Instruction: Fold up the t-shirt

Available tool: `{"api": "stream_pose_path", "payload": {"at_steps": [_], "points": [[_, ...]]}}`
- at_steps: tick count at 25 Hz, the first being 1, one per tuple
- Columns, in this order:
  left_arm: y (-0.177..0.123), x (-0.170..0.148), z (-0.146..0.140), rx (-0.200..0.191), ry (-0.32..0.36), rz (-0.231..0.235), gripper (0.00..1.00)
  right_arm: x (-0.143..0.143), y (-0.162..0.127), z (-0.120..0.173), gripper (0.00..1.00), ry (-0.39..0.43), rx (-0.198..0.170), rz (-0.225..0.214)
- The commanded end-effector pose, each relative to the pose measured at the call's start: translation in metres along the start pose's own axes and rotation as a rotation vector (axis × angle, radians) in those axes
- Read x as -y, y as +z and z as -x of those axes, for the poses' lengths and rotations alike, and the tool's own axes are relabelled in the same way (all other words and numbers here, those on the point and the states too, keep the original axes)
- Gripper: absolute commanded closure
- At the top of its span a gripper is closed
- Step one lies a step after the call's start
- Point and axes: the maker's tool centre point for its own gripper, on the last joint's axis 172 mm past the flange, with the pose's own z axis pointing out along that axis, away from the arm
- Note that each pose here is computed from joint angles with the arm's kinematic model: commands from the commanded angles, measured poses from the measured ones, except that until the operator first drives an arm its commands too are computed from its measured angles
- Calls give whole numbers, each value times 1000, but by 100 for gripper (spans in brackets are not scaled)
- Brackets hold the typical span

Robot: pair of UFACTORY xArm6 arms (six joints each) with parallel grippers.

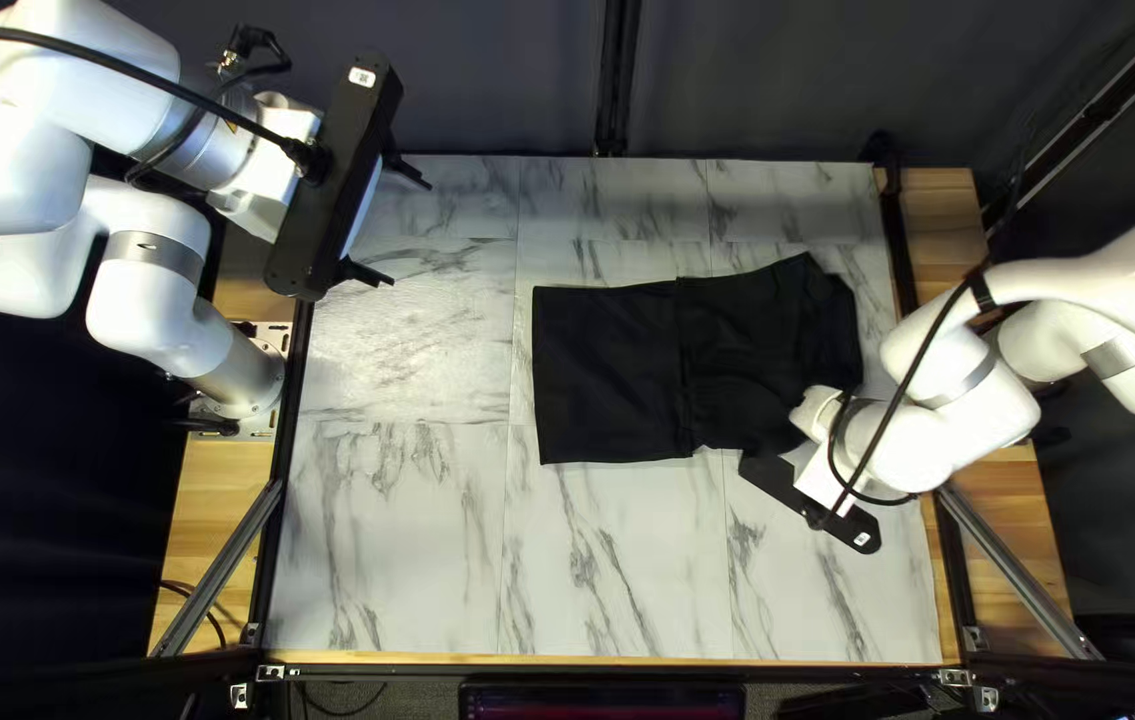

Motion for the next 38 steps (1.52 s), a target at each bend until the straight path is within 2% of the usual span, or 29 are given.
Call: {"api": "stream_pose_path", "payload": {"at_steps": [1,10,17,24,31,32,33,34,38], "points": [[0,0,0,0,0,0,0,-42,-1,-1,100,-44,0,51],[0,0,0,0,0,0,0,-113,2,-13,100,-139,10,119],[0,0,0,0,0,0,0,-151,2,-33,100,-211,18,160],[0,0,0,0,0,0,0,-166,8,-67,100,-294,12,187],[0,0,0,0,0,0,0,-177,33,-98,100,-363,-20,201],[0,0,0,0,0,0,0,-176,35,-102,96,-370,-28,203],[0,0,0,0,0,0,0,-176,35,-103,21,-372,-30,203],[0,0,0,0,0,0,0,-173,35,-104,0,-374,-38,202],[0,0,0,0,0,0,0,-158,23,-86,0,-358,-58,199]]}}
